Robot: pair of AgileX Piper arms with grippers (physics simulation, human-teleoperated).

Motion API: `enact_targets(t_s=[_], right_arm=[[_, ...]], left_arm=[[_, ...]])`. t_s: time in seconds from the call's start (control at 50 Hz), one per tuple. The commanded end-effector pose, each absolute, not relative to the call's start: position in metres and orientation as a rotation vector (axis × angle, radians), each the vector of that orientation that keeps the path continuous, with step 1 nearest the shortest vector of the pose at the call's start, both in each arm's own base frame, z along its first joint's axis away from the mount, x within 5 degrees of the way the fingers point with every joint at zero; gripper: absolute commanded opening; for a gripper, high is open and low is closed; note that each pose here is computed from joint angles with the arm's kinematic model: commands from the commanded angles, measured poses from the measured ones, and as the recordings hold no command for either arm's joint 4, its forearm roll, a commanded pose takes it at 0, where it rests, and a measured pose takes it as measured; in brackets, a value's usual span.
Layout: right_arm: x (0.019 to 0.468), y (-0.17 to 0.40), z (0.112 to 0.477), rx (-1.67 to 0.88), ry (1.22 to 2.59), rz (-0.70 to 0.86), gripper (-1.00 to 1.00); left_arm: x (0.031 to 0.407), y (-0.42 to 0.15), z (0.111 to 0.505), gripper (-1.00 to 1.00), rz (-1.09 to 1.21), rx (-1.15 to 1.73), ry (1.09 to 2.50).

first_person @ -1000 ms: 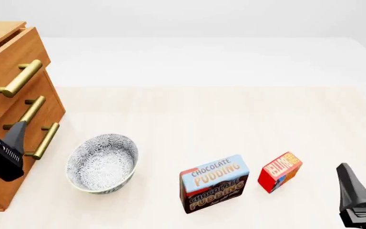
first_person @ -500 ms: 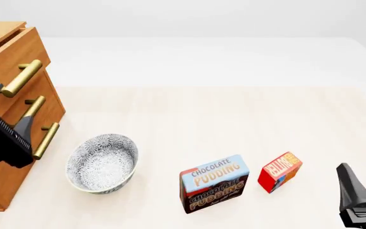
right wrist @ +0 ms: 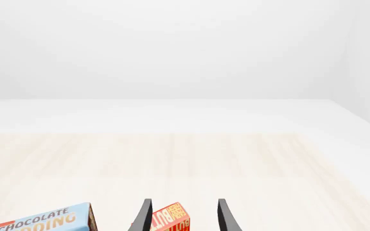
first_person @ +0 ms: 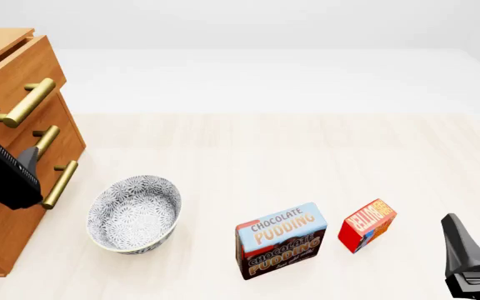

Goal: Put the butter at the back in the top drawer of the cabinet and close it.

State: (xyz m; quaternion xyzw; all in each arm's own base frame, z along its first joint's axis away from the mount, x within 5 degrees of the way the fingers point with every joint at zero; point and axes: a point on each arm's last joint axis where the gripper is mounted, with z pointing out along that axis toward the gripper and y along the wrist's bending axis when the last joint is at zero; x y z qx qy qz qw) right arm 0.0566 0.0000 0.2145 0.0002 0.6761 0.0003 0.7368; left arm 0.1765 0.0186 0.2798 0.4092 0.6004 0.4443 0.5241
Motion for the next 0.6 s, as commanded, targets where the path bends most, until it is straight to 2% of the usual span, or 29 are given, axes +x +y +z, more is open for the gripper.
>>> enact_targets(t_s=[0.02, 0.6], right_arm=[[0.057, 0.000, 0.215, 0.000, 1.485, 0.001, 1.00], [0.057, 0.000, 0.215, 0.000, 1.485, 0.000, 1.00]], left_arm=[[0.182, 0.023, 0.278, 1.00, 1.074, 0.972, 1.455], [0.197, 0.027, 0.277, 1.00, 1.070, 0.966, 1.483]])
